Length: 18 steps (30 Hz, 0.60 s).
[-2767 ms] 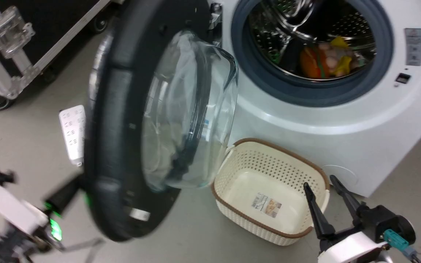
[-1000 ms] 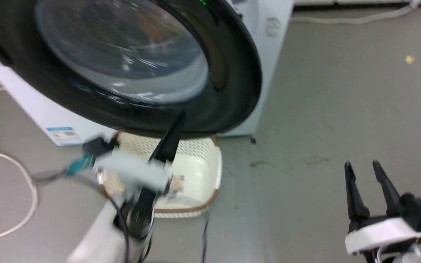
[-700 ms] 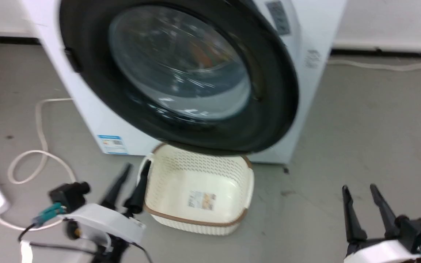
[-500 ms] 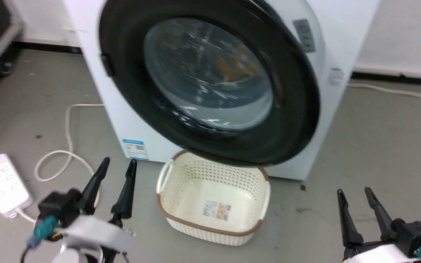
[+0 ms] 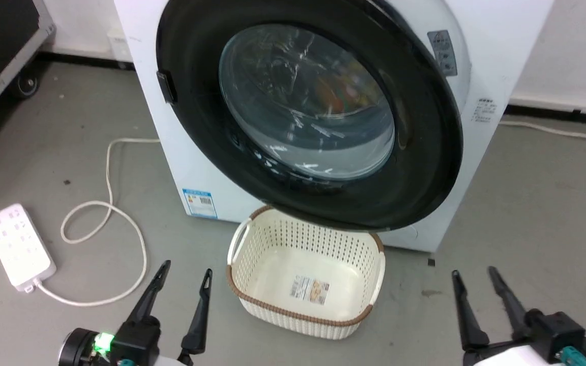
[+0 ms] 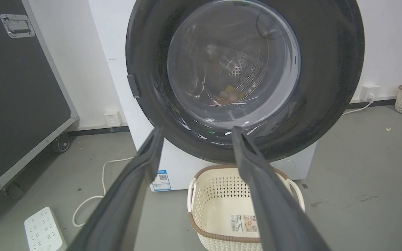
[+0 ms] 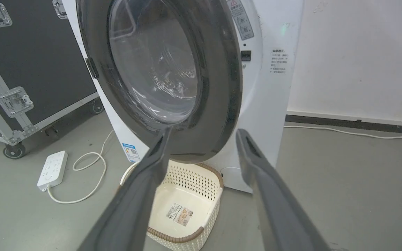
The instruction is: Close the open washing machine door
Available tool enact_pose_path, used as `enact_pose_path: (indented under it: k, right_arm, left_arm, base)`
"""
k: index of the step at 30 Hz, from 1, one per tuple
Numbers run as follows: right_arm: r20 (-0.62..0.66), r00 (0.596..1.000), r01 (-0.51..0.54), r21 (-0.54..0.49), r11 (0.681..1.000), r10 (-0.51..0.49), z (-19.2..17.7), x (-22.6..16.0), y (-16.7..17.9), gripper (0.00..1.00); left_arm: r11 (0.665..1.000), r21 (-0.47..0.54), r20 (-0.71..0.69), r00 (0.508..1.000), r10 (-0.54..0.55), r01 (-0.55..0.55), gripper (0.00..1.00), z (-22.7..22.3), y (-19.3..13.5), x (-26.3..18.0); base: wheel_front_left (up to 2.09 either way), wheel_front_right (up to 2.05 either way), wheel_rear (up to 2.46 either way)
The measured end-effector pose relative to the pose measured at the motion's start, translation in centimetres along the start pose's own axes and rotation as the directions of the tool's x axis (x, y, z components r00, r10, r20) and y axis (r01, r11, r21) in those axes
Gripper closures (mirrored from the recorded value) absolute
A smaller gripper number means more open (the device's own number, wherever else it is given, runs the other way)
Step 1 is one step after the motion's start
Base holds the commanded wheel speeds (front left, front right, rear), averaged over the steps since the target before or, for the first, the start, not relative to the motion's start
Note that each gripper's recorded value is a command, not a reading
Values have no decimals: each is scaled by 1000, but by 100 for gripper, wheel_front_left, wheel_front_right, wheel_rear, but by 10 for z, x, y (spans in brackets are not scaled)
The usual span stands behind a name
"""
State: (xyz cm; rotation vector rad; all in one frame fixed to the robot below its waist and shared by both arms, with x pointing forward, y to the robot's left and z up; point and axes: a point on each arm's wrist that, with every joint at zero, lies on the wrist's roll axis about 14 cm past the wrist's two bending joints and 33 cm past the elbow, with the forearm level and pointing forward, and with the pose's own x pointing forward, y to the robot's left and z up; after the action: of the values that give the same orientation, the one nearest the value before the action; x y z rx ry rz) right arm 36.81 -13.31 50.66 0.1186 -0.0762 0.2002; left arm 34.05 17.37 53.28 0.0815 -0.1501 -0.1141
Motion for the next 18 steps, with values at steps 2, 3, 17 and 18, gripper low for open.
enact_pose_path:
  k: [2, 3, 17, 18]
  right_arm:
    - [-18, 1000, -18, 5, 1000, 18, -7, 3, 6, 100]
    - [-26, 999, -35, 0, 999, 35, -9, 6, 10, 100]
    - [-89, 957, -288, -183, 940, 276, -3, 136, 17, 100]
    - [-99, 957, -288, -176, 941, 274, -5, 146, 13, 100]
  left_arm:
    - [1000, 12, -15, 1000, -3, 3, 0, -5, -2, 2]
    - [1000, 11, -20, 1000, 0, 0, 0, -7, -3, 4]
    - [999, 32, -89, 996, 5, -2, 0, -45, 2, 55]
    - [999, 33, -97, 995, 8, -5, 0, -48, 3, 57]
  base:
    - [0, 0, 0]
    - [0, 0, 0]
    - [0, 0, 0]
    - [0, 0, 0]
